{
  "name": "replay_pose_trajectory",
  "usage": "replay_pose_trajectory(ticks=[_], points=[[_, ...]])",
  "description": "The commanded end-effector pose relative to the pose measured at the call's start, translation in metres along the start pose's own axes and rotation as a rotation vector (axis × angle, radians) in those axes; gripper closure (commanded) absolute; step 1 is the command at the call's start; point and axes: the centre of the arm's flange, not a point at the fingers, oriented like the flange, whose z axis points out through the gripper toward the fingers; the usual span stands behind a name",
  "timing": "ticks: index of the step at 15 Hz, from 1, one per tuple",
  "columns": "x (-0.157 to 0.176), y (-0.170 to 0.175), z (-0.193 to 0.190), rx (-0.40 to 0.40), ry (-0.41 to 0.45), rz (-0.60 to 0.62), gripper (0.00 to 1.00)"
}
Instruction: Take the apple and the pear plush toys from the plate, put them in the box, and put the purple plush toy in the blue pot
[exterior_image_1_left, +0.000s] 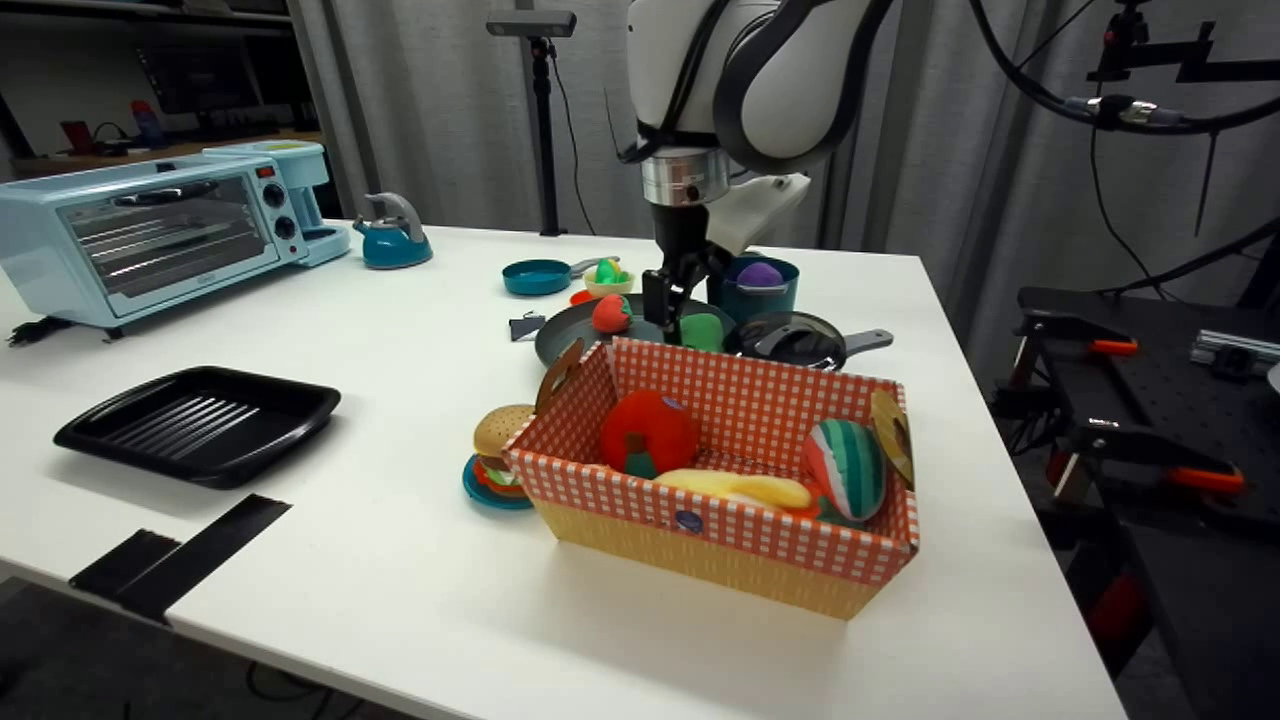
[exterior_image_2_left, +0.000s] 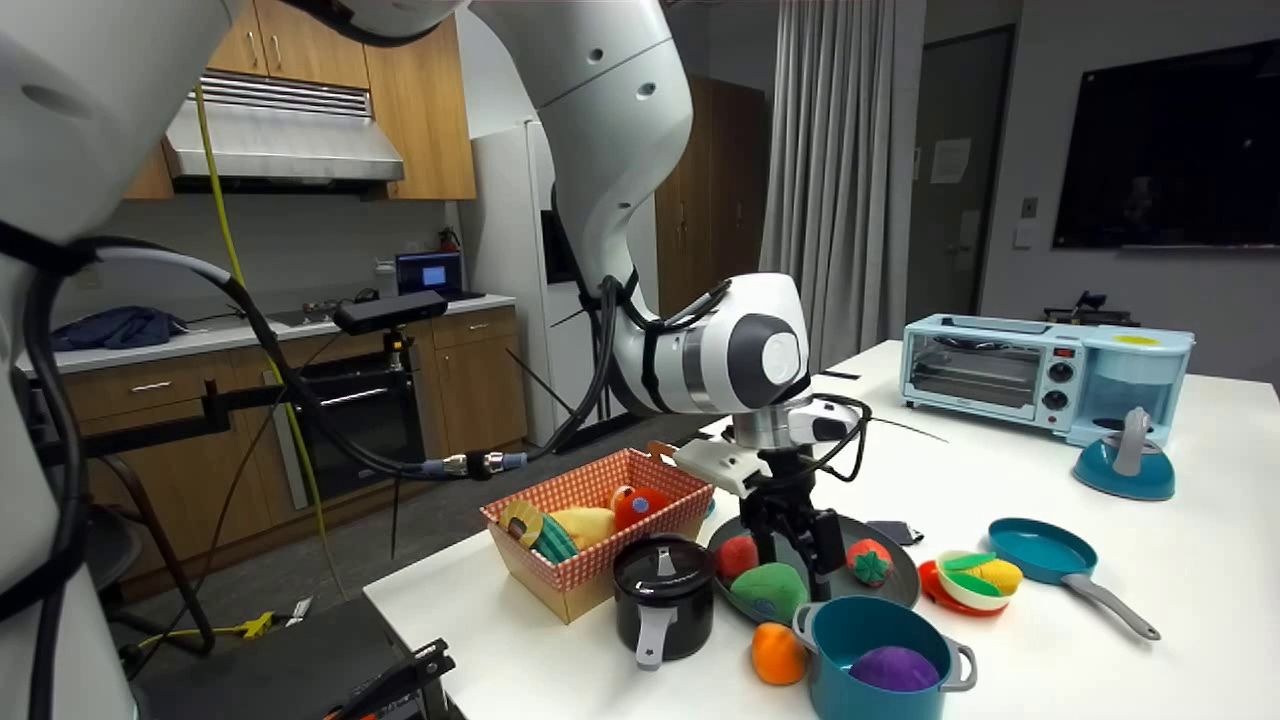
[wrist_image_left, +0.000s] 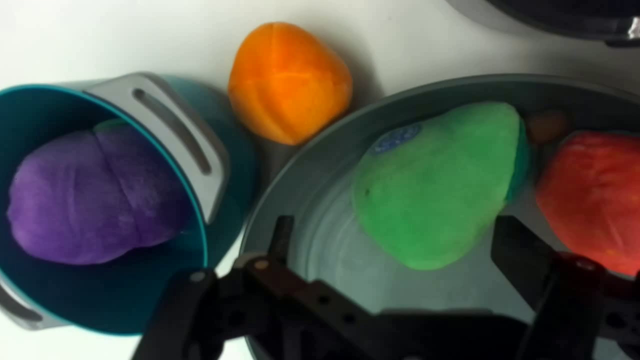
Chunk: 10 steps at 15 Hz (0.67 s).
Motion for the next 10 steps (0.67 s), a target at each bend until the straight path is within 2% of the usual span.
replay_pose_trajectory(ticks=[1, 6, 7, 8, 9, 10], points=[[0.012, -0.002, 0.008, 0.008, -0.02, 0.012, 0.0], [0.012, -0.002, 0.018, 0.005, -0.034, 0.036, 0.01], [0.012, -0.001, 0.019, 0.004, -0.036, 0.04, 0.12], [0.012, 0.0, 0.02, 0.0, -0.035, 0.047, 0.26], [0.012, 0.0, 0.021, -0.002, -0.036, 0.047, 0.31], [0.013, 0.001, 0.022, -0.005, -0.036, 0.047, 0.41]])
